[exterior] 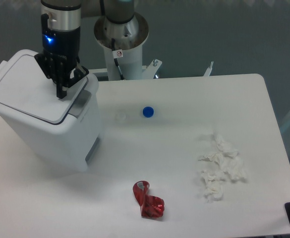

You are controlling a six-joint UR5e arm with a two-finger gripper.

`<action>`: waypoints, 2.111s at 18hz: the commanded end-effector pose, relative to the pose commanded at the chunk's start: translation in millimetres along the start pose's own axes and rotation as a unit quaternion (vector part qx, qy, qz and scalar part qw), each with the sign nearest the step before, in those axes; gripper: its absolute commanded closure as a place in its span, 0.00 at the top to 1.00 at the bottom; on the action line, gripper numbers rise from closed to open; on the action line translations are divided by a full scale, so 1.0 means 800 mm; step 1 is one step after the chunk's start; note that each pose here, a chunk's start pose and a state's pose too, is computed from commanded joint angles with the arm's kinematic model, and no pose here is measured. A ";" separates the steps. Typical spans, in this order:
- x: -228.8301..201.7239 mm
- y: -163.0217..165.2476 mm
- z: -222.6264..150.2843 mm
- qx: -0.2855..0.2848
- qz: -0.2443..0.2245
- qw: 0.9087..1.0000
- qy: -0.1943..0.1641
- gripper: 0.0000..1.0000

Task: Close the trash can
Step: 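Hold the gripper pressed on the closed lid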

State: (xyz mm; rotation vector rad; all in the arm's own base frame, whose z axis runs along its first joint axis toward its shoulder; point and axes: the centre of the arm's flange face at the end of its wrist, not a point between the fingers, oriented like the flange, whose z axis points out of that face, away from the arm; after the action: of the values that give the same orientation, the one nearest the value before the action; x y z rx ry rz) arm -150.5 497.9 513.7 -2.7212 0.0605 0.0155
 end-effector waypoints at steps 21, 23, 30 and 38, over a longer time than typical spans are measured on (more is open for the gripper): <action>-0.006 -0.001 0.000 0.000 -0.003 1.000 -0.001 0.07; -0.006 0.000 0.004 -0.003 -0.004 1.000 0.000 0.07; -0.006 0.000 0.005 -0.003 -0.004 1.000 0.001 0.07; -0.009 -0.001 0.011 -0.006 -0.004 1.000 0.003 0.07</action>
State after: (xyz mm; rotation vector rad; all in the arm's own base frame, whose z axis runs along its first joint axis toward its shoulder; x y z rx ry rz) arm -157.4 502.5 506.3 -2.7327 0.0501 0.0063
